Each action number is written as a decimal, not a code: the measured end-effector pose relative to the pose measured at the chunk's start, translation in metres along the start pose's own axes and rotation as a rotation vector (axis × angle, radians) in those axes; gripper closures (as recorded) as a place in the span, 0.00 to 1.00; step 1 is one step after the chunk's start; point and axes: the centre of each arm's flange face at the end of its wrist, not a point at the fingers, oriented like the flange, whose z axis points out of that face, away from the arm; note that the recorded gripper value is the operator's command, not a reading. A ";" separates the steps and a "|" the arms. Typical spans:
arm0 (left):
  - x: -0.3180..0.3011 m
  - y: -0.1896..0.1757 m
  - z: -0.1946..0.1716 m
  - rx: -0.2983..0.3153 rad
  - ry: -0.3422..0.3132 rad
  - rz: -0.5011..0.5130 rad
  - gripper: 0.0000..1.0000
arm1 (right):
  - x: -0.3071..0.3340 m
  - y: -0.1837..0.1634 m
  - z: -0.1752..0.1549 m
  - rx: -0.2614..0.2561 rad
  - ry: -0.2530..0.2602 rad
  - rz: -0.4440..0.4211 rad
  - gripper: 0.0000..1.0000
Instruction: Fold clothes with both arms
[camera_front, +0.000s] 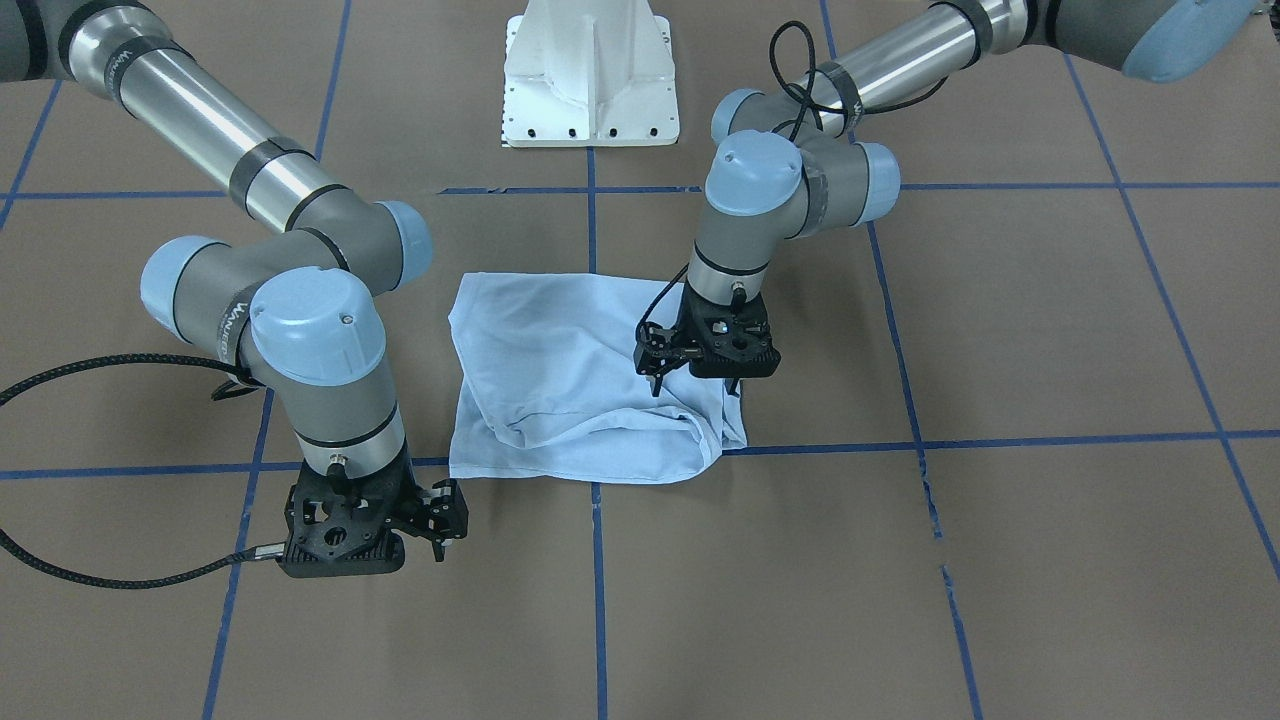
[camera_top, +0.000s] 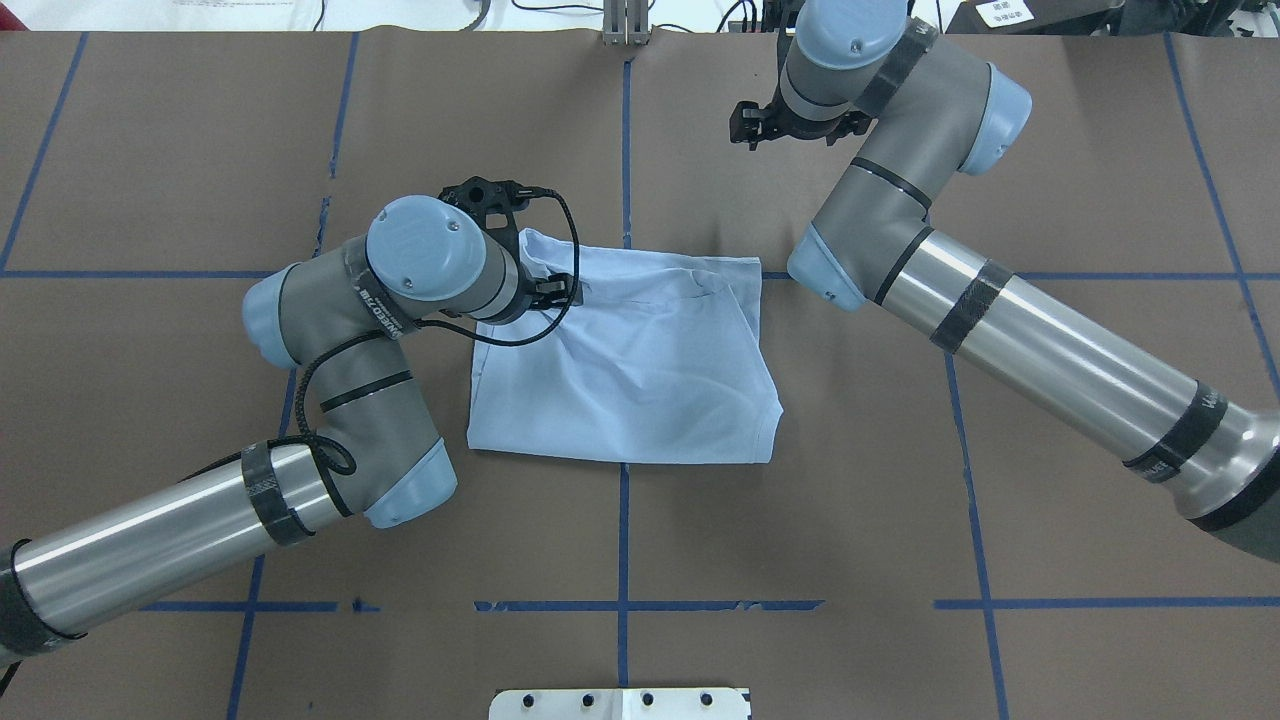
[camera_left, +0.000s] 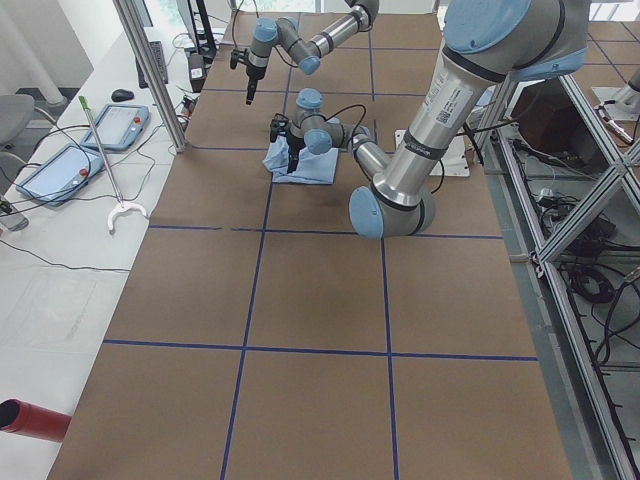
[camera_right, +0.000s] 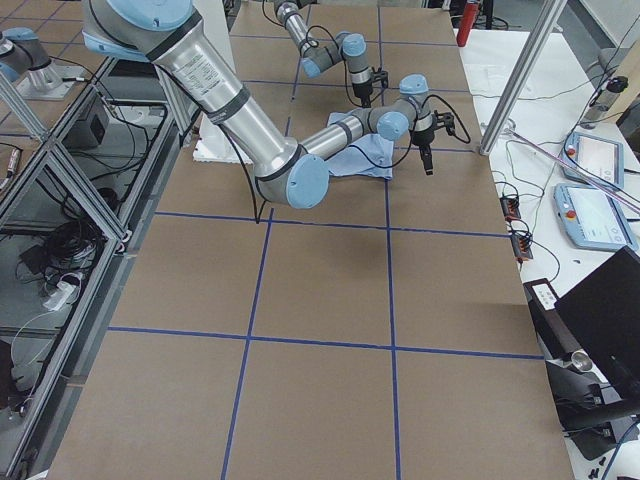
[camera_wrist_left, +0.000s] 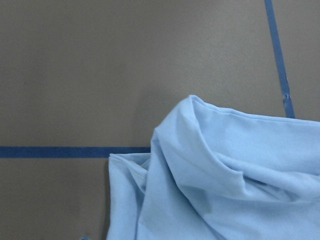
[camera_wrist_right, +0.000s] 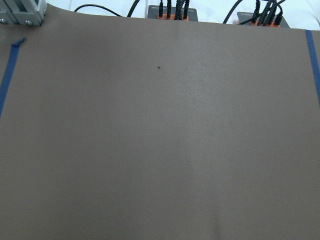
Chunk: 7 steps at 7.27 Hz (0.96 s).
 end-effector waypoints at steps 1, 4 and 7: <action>-0.001 -0.008 0.009 0.013 -0.023 -0.011 0.00 | 0.000 0.000 0.000 0.000 0.000 0.001 0.00; -0.042 -0.062 0.031 0.084 -0.109 -0.018 0.00 | 0.001 0.001 0.001 -0.001 0.002 0.001 0.00; -0.077 -0.115 0.026 0.141 -0.104 0.021 0.00 | -0.006 0.004 -0.005 0.003 -0.014 0.049 0.00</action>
